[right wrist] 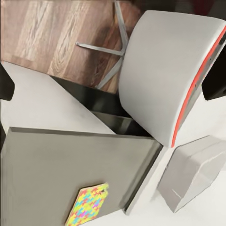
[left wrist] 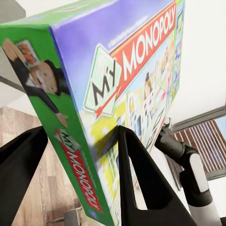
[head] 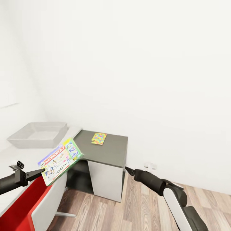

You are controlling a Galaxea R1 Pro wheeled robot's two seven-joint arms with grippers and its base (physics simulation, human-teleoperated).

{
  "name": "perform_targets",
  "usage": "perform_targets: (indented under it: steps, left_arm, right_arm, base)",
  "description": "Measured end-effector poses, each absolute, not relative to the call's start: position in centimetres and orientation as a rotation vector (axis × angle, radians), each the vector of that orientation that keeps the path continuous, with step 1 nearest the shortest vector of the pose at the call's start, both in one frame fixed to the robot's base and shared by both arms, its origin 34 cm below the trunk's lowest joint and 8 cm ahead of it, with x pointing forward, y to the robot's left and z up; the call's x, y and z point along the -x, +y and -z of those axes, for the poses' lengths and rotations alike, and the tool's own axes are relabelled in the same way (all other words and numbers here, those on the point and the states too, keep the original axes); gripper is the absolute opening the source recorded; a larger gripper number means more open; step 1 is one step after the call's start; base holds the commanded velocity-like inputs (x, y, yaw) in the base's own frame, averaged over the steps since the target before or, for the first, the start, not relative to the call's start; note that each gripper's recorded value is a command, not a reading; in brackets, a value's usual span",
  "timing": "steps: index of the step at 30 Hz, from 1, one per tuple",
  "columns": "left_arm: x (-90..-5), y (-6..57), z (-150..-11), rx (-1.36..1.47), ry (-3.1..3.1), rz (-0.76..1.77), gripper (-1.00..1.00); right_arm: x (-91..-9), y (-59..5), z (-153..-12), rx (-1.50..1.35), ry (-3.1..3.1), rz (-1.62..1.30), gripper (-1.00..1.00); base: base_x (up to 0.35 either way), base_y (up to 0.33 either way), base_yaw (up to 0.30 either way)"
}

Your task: Put all the toys in the child's room - the three board games (two on the bed and one on the table), the two jigsaw puzzles on the table, and the tennis ball on the table - inside the toy box on the table in the child's room.

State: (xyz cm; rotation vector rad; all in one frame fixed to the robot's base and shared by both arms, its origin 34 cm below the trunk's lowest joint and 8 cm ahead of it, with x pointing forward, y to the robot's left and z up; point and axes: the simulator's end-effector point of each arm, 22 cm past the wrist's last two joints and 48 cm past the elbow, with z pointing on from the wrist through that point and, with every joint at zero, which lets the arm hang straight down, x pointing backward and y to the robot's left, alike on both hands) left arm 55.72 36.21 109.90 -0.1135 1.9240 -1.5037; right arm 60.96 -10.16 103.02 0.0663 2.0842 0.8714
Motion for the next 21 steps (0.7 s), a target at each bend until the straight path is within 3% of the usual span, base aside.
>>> perform_targets:
  steps: [15, 21]
  left_arm:
    - [-55.8, 36.2, -109.9, 0.112, 1.923, 1.503, -1.0]
    - [-55.7, 36.2, -109.9, 0.112, 1.924, 1.502, -1.0]
  right_arm:
    - [-65.9, -13.0, -94.2, -0.143, 2.223, -0.732, 1.0]
    - [-65.7, -12.0, -94.9, -0.115, 2.199, -0.791, 1.0]
  base:
    - [0.004, 0.0, 0.2]
    - [0.204, 0.0, 0.168]
